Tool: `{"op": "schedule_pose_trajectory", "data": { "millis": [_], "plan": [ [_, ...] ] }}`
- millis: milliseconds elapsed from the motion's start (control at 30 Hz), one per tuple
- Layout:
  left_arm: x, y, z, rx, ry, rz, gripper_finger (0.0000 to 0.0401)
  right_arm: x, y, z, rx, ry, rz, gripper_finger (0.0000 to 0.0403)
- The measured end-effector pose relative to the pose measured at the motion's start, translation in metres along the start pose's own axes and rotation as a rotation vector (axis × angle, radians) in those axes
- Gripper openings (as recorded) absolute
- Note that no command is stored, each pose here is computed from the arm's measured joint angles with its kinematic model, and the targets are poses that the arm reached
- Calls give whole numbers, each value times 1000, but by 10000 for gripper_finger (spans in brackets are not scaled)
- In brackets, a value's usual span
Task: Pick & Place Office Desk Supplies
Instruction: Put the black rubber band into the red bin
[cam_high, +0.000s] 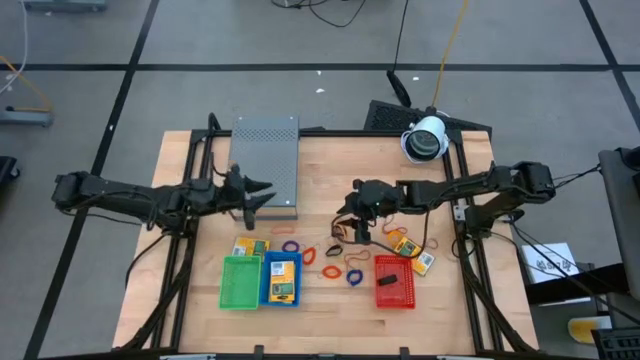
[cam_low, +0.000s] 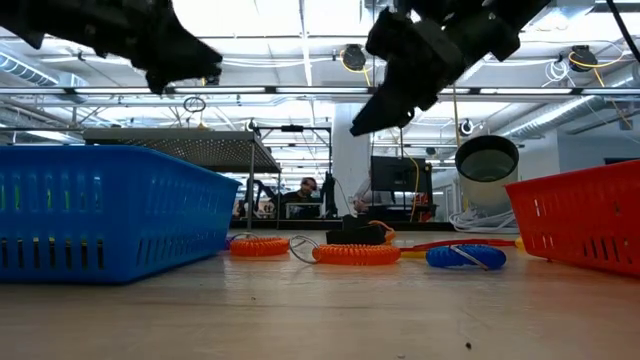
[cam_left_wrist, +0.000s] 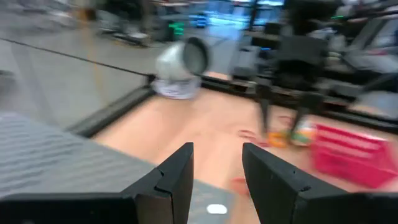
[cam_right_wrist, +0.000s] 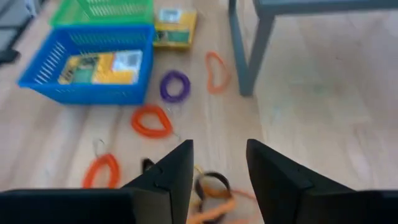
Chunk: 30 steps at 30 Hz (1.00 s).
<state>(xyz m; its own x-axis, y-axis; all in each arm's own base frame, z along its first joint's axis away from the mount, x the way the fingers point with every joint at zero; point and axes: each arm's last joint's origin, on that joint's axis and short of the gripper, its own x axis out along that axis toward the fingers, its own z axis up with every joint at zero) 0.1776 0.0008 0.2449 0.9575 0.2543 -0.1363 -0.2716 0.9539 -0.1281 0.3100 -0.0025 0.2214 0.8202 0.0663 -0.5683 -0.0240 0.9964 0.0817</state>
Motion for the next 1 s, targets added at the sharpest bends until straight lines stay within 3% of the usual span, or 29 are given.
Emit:
{"op": "schedule_pose_trajectory", "data": {
  "millis": [167, 400, 567, 733, 1000],
  "plan": [
    [-1, -7, 8, -30, -57, -194, 145, 0, 11, 9, 64, -92, 36, 126],
    [-4, -11, 15, -88, -106, -332, 145, 1, 23, 8, 132, -85, 74, 112],
    [-4, -11, 12, -79, -72, -335, 145, 1, 33, 2, 145, -41, 58, 109],
    [-4, -14, -1, 4, 42, -326, 145, 5, 38, -8, 136, 34, -8, 111],
    [-2, -13, -2, 91, 39, -293, 145, 28, 14, -31, 193, 201, -63, 109]
  ]
}}
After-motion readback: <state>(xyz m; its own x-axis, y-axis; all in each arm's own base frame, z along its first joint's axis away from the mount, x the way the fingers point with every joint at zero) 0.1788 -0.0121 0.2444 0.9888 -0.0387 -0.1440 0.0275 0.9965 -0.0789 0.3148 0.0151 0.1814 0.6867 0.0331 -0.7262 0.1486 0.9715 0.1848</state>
